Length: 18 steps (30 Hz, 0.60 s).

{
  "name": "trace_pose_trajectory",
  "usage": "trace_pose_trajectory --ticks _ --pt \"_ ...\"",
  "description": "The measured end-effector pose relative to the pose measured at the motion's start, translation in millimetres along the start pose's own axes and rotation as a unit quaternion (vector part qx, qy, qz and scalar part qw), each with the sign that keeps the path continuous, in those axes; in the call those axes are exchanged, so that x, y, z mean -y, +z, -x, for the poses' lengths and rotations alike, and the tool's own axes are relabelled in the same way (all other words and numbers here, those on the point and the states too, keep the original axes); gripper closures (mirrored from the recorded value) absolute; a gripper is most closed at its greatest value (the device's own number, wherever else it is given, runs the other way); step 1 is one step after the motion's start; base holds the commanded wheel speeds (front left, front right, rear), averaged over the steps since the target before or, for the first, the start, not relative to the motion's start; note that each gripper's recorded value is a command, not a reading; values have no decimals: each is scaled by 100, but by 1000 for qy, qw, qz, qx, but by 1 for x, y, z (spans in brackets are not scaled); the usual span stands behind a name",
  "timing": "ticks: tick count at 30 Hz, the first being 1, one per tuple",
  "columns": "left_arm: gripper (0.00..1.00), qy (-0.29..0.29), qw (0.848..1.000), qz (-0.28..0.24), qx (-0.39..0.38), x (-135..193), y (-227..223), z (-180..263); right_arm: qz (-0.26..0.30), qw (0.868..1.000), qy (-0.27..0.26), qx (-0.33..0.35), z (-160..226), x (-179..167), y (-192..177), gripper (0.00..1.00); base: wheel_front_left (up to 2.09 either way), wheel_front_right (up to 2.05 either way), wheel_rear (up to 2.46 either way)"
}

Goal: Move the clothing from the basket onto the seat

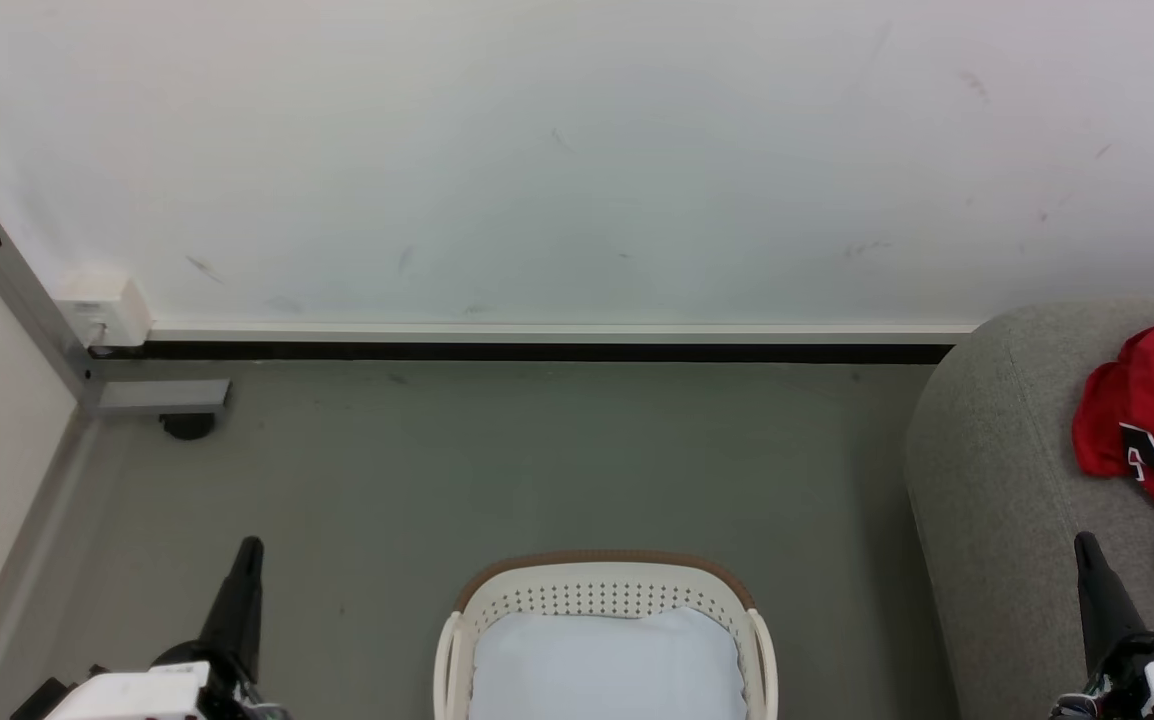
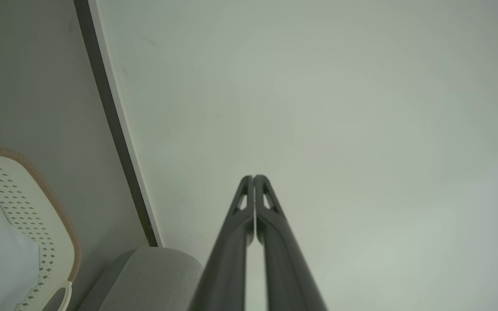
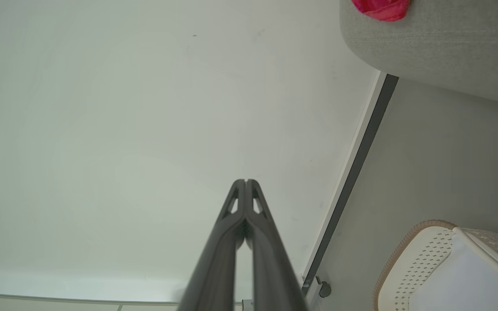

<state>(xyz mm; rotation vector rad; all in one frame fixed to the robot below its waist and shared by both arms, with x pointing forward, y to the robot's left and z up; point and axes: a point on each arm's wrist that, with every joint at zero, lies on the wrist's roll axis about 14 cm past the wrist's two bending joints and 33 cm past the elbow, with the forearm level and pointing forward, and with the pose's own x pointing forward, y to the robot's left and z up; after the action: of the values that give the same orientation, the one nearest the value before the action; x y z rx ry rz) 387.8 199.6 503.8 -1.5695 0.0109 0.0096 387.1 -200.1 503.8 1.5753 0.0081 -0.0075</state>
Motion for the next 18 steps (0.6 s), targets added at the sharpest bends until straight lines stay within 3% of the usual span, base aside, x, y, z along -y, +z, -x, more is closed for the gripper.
trace_pose_trajectory --ticks 18 --pt "100 0 1000 0 0 0 0 0 -1 1000 0 1 0 0 0 100 0 0 0"
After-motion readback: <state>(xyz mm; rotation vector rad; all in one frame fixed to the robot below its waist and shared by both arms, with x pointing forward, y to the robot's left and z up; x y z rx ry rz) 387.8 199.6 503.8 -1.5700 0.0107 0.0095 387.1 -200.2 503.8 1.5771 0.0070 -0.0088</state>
